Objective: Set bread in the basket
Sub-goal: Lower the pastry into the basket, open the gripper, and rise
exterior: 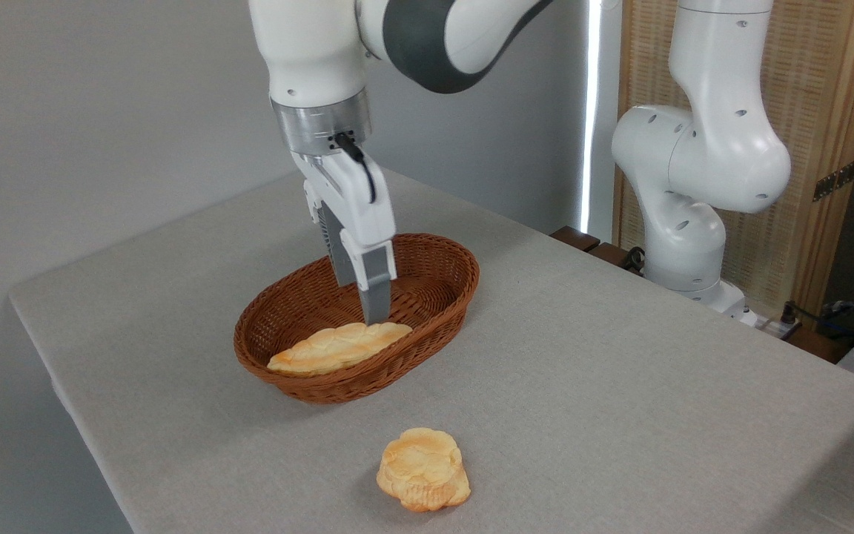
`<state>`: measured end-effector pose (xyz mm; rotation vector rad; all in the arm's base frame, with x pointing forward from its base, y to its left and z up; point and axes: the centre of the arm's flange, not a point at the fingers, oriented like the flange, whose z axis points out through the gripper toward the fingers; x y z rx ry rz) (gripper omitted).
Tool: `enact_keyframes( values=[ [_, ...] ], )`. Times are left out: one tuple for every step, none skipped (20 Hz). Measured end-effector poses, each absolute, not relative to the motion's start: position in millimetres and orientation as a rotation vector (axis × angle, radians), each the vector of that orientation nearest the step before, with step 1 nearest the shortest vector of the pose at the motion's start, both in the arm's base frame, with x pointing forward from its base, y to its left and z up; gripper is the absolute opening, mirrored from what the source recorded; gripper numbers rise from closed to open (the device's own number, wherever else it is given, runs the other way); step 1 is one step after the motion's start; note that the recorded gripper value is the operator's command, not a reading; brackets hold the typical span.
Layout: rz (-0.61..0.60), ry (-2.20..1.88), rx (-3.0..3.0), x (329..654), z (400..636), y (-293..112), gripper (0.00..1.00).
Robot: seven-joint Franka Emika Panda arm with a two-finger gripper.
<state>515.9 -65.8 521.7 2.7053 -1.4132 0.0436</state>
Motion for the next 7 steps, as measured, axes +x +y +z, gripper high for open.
enact_keyframes(
  values=[
    [0.052,-1.375,2.729,518,525,-60,1.00],
    [0.055,-1.352,2.753,519,528,-57,1.00],
    [0.054,-1.344,2.771,519,530,-55,1.00],
    [0.051,-1.339,2.789,520,531,-54,1.00],
    [0.054,-1.336,2.807,521,532,-51,1.00],
    [0.071,-1.332,2.822,523,533,-48,1.00],
    [0.092,-1.326,2.833,525,534,-44,1.00]
  ],
)
